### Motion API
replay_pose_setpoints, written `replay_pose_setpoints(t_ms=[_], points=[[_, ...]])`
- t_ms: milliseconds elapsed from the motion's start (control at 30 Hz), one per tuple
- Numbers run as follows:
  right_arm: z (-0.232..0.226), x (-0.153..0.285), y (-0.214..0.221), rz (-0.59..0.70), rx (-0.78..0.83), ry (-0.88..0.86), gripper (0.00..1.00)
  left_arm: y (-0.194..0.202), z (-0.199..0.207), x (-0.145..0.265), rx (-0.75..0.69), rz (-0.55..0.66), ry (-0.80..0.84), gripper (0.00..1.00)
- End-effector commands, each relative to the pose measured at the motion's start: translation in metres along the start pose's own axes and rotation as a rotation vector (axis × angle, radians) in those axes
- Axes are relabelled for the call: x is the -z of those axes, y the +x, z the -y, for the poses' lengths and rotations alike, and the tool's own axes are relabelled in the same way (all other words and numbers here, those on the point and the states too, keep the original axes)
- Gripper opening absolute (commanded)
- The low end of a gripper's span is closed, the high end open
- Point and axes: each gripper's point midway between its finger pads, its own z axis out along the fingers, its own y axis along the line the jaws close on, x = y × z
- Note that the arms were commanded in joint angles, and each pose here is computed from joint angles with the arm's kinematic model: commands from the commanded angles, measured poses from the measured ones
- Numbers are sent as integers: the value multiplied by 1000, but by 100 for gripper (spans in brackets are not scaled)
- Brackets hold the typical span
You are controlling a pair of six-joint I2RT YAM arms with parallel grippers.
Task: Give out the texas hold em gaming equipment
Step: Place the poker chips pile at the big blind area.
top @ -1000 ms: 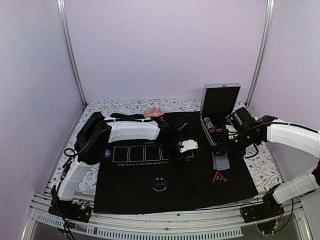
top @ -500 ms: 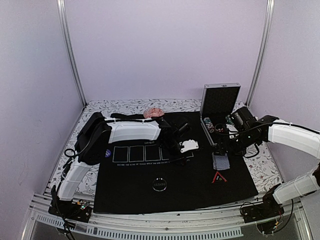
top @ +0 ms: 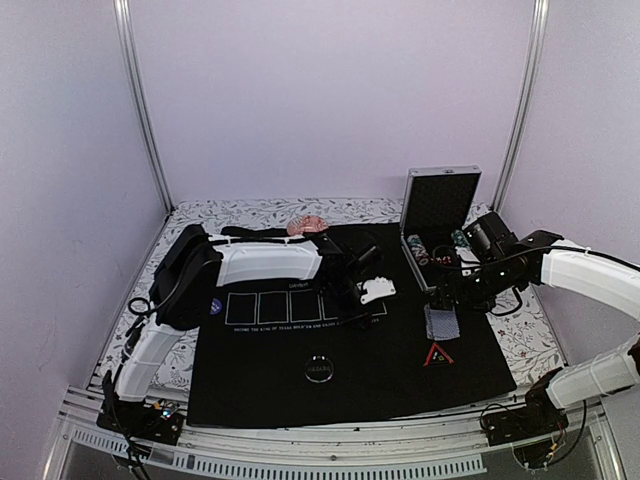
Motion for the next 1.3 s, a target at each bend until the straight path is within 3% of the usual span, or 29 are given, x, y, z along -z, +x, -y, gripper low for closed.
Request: replay_pose_setpoints(t_ms=[0, 300, 933, 1267], points=[[4, 4, 0, 16, 5, 13, 73, 20, -31, 19, 64, -49, -61, 0], [5, 4, 1, 17, 6, 14, 73, 52, -61, 28, 127, -92, -89, 0], [6, 11, 2, 26, 2, 17, 73, 158, -189, 42, 386, -201, -260, 0], [4, 11, 1, 28, 2, 12, 73, 160, -211, 34, 414, -168, -279, 0]])
